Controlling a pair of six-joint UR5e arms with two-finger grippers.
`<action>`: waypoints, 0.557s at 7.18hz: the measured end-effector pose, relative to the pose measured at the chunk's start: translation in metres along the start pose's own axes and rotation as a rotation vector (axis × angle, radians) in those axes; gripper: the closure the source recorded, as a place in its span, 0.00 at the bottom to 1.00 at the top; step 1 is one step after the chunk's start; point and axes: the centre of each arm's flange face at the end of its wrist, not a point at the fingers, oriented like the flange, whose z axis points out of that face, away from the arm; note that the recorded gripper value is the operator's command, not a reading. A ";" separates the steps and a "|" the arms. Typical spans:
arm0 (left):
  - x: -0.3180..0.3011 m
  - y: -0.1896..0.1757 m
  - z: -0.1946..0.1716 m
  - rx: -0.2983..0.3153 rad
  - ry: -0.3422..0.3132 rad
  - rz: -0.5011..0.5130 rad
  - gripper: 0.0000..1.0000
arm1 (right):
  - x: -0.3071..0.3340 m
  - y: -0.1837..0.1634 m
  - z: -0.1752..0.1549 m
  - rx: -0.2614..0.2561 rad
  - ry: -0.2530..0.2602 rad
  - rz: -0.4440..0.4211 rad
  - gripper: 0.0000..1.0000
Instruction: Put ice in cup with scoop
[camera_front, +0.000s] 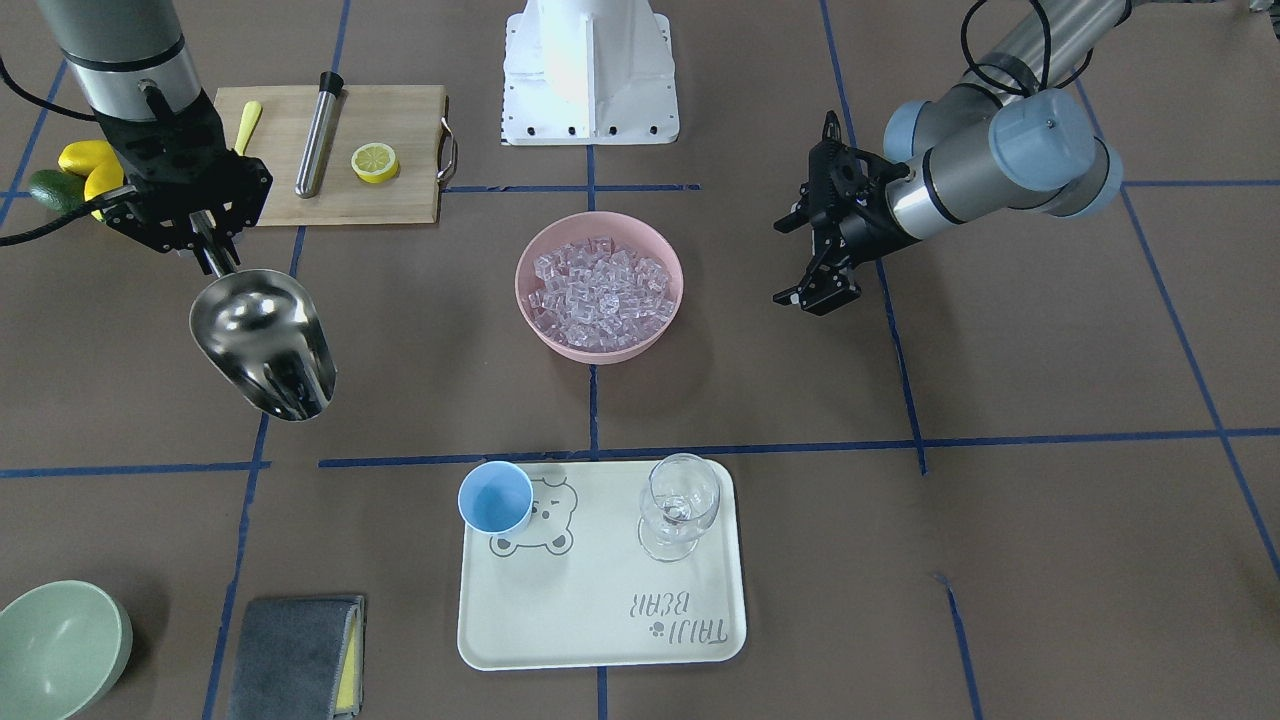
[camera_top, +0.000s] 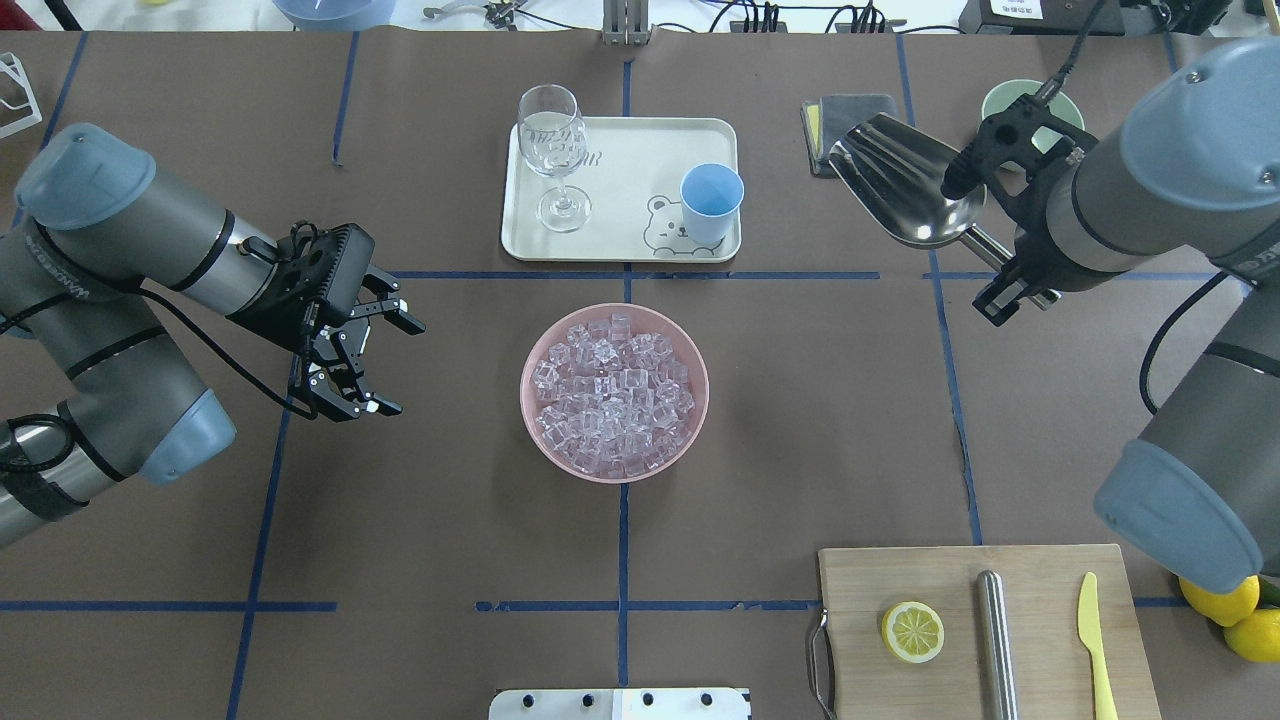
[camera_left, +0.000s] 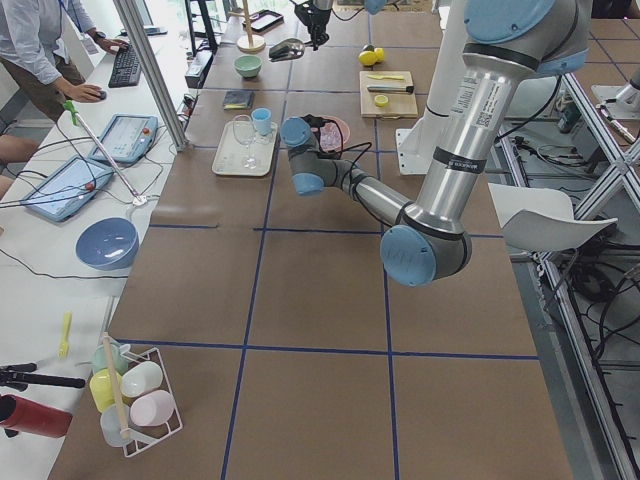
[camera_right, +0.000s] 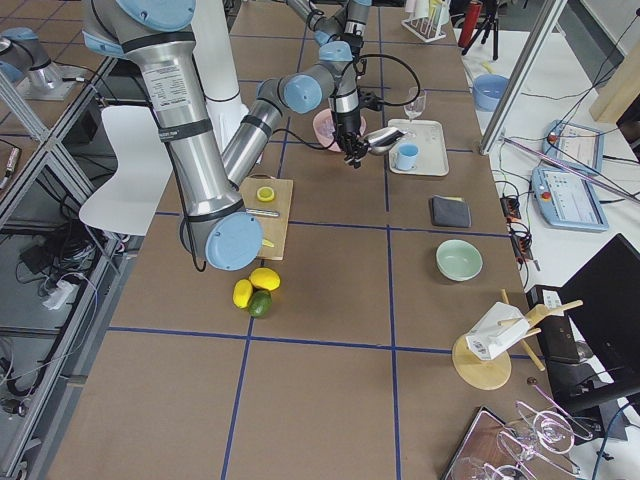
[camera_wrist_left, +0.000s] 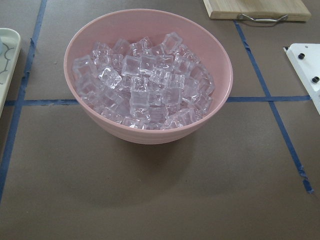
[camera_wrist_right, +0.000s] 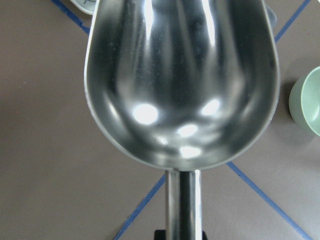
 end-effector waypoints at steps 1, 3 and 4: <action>0.002 0.001 0.005 -0.003 0.009 -0.002 0.00 | -0.013 0.001 -0.002 -0.036 -0.007 -0.112 1.00; 0.007 0.001 0.020 -0.009 0.033 -0.019 0.00 | -0.048 -0.012 -0.010 -0.168 -0.022 -0.308 1.00; 0.008 0.000 0.031 -0.015 0.044 -0.054 0.00 | -0.067 -0.016 -0.012 -0.197 -0.036 -0.366 1.00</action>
